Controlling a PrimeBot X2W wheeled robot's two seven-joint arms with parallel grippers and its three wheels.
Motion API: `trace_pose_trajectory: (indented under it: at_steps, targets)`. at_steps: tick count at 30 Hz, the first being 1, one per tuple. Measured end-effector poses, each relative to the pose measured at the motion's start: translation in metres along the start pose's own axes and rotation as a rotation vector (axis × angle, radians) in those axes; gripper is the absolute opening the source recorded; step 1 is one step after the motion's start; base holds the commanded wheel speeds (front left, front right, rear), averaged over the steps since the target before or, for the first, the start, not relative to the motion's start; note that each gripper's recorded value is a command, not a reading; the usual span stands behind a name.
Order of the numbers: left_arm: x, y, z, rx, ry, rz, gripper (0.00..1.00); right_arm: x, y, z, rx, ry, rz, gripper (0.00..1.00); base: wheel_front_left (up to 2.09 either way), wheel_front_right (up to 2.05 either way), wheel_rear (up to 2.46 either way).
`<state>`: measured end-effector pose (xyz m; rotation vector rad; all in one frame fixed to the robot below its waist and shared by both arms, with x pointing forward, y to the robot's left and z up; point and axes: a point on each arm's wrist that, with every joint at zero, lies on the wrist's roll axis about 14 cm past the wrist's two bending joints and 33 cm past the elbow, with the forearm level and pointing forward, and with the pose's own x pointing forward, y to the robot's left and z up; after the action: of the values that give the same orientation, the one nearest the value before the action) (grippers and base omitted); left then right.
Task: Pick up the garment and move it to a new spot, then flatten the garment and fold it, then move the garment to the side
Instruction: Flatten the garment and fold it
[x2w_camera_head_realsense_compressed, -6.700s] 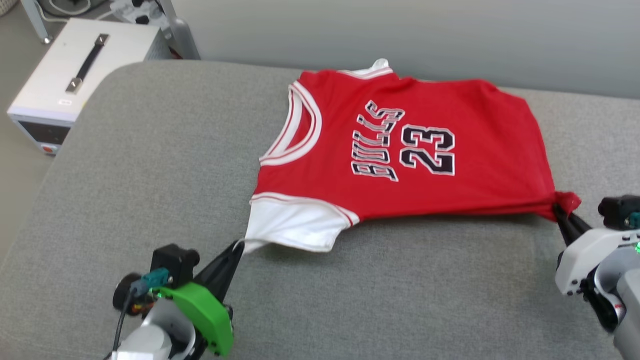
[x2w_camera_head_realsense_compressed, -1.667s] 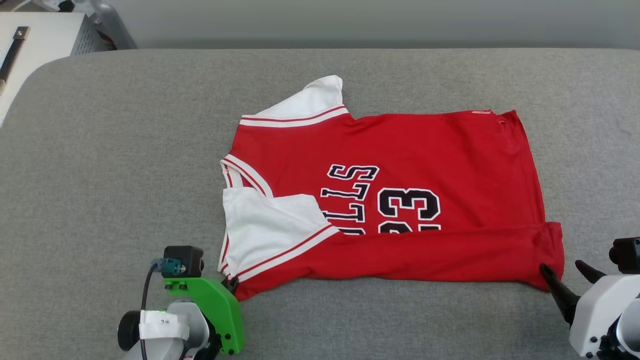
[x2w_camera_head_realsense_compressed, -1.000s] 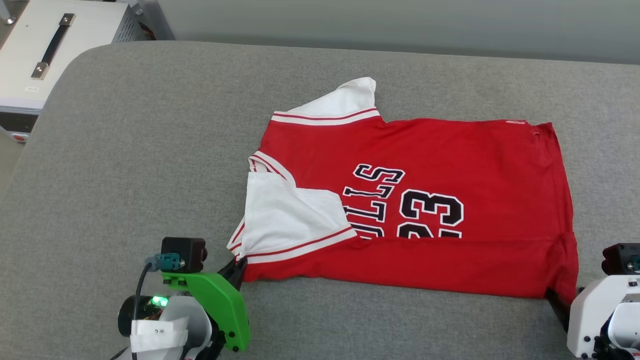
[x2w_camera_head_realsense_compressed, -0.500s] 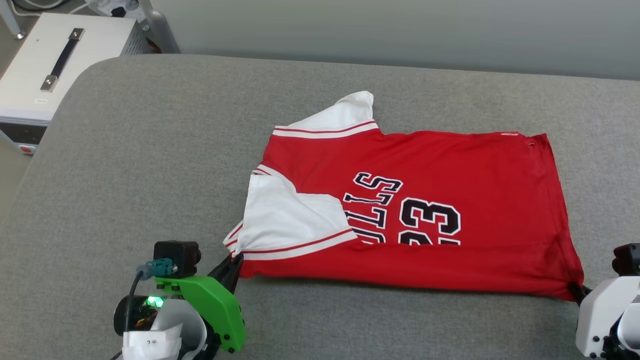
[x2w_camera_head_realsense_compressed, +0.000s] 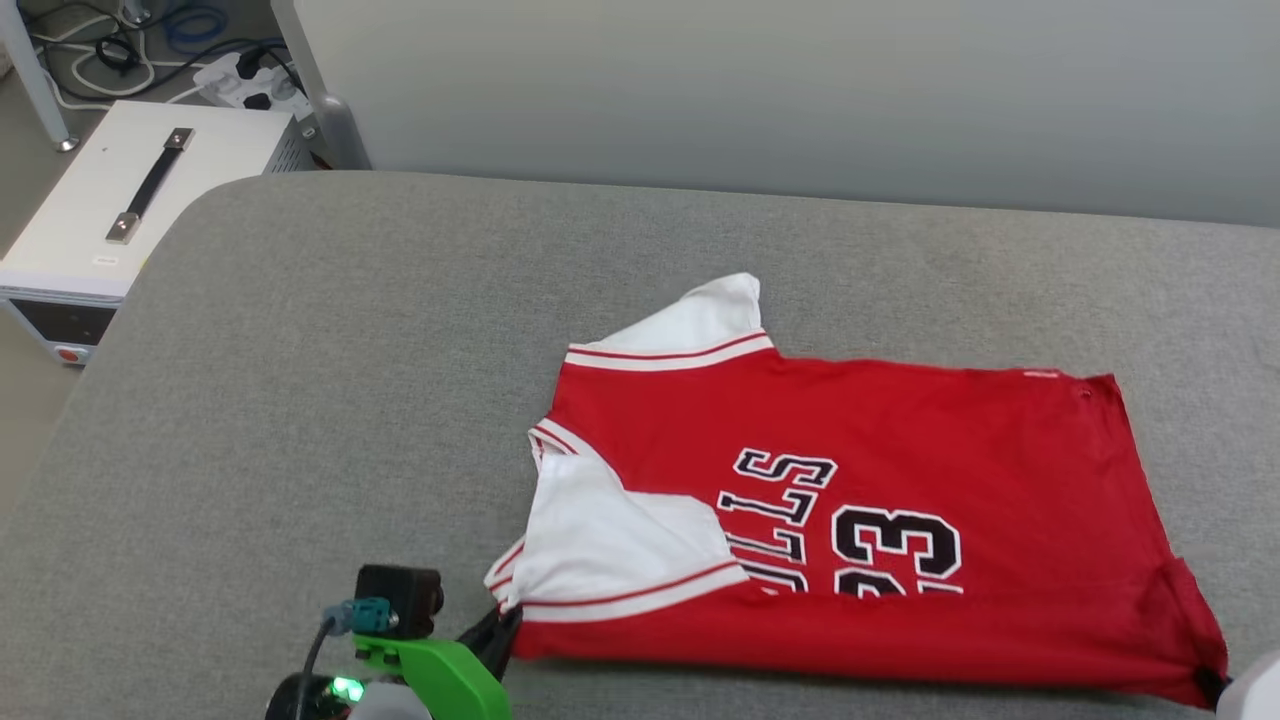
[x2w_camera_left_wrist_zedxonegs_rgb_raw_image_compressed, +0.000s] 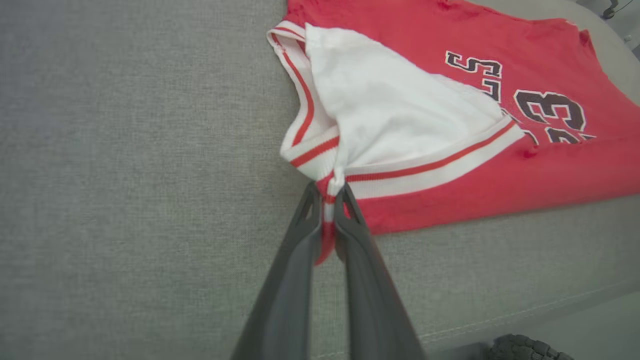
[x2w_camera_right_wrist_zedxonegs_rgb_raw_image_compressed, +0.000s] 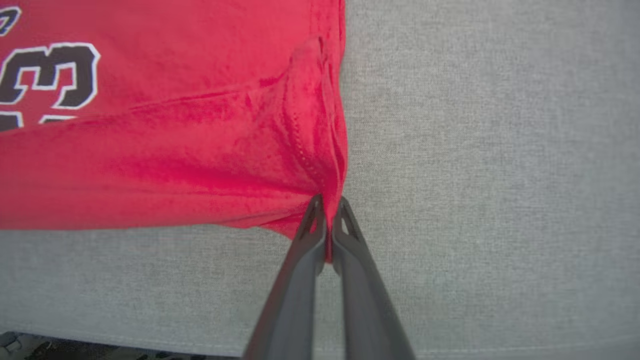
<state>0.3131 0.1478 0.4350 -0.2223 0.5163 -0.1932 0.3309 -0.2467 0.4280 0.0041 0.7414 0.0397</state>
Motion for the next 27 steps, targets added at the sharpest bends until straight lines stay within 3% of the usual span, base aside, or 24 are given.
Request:
trace_pose_trajectory:
  at_steps: [7,17,18,19,20,21,22,27]
  targets:
    - [-0.005,-0.003,-0.041,-0.028,0.120,-0.003,0.00,-0.008,-0.009,-0.026,0.003,0.091,-0.029,0.00,0.00,0.00,0.00]
    - [0.004,0.004,-0.076,-0.030,0.233,0.018,0.00,0.009,-0.006,-0.048,-0.030,0.168,-0.006,0.00,0.00,0.00,0.00]
    - [0.005,0.005,-0.076,-0.031,0.233,0.020,0.16,0.011,-0.005,-0.049,-0.032,0.171,-0.004,0.00,0.00,0.00,0.00]
    - [0.005,0.005,-0.077,-0.032,0.234,0.022,0.45,0.012,-0.005,-0.049,-0.033,0.172,-0.003,0.00,0.00,0.00,0.00]
    - [0.006,0.006,-0.077,-0.033,0.234,0.026,1.00,0.013,-0.005,-0.050,-0.031,0.174,-0.001,0.00,0.00,0.00,0.00]
    - [0.007,0.007,-0.077,-0.031,0.233,0.029,1.00,0.014,-0.005,-0.050,-0.025,0.173,0.001,0.31,0.00,0.00,0.00]
    - [0.007,0.008,-0.077,-0.030,0.233,0.030,1.00,0.015,-0.005,-0.050,-0.020,0.169,0.002,1.00,0.00,0.00,0.00]
    - [0.008,0.009,-0.066,-0.013,0.190,0.032,1.00,0.014,-0.003,-0.036,-0.014,0.096,0.008,1.00,0.00,0.00,0.00]
